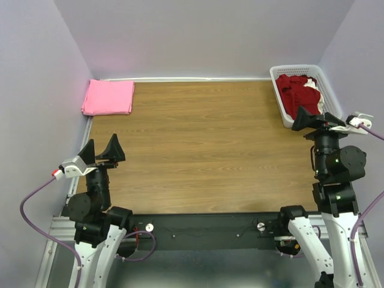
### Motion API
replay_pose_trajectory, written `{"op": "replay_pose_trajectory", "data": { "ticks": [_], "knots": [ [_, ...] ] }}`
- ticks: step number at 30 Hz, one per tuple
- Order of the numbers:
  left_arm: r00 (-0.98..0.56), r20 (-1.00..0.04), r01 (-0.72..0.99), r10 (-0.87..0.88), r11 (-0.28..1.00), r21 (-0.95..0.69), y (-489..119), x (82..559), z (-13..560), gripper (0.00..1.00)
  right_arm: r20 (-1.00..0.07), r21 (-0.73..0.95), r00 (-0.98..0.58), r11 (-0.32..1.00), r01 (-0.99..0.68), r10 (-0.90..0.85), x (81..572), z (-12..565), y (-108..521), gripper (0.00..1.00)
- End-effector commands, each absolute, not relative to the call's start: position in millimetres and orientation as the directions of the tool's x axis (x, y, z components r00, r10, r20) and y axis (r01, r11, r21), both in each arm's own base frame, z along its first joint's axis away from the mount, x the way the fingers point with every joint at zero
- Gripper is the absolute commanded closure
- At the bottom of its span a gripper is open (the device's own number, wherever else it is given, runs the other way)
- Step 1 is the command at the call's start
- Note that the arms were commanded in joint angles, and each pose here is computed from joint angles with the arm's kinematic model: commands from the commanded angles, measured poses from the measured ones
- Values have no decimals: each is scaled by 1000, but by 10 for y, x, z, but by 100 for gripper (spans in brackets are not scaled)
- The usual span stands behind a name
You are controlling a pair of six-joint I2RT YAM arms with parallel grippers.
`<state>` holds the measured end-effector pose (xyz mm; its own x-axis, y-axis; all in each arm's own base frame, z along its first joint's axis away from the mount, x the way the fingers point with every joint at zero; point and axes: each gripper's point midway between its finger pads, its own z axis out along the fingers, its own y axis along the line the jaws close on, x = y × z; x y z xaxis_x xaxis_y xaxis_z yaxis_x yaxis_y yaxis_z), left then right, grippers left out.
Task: Fold and stack the t-shirts
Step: Grab the tshirt from the pile
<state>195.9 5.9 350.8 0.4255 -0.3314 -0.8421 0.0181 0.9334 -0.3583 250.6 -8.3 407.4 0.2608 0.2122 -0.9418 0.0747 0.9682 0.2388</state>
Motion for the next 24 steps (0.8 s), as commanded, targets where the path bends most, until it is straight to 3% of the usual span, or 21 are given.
{"op": "replay_pose_trajectory", "data": {
  "ticks": [1, 10, 18, 24],
  "knots": [
    [443, -839, -30, -317, 930, -367, 158, 1935, 3518, 6, -963, 240, 156, 964, 111, 222, 2756, 3785, -75, 0],
    [425, -839, -27, -340, 922, -387, 139, 1982, 3457, 7, -954, 237, -155, 961, 141, 258, 3775, 3023, 125, 0],
    [435, -835, -14, -337, 925, -381, 125, 1963, 3450, 7, -925, 98, -283, 880, 465, 253, 4755, 2202, -513, 1],
    [432, -839, -6, -331, 929, -370, 101, 1986, 3436, 7, -895, 104, -327, 854, 510, 304, 5245, 1772, -952, 29]
  ]
}}
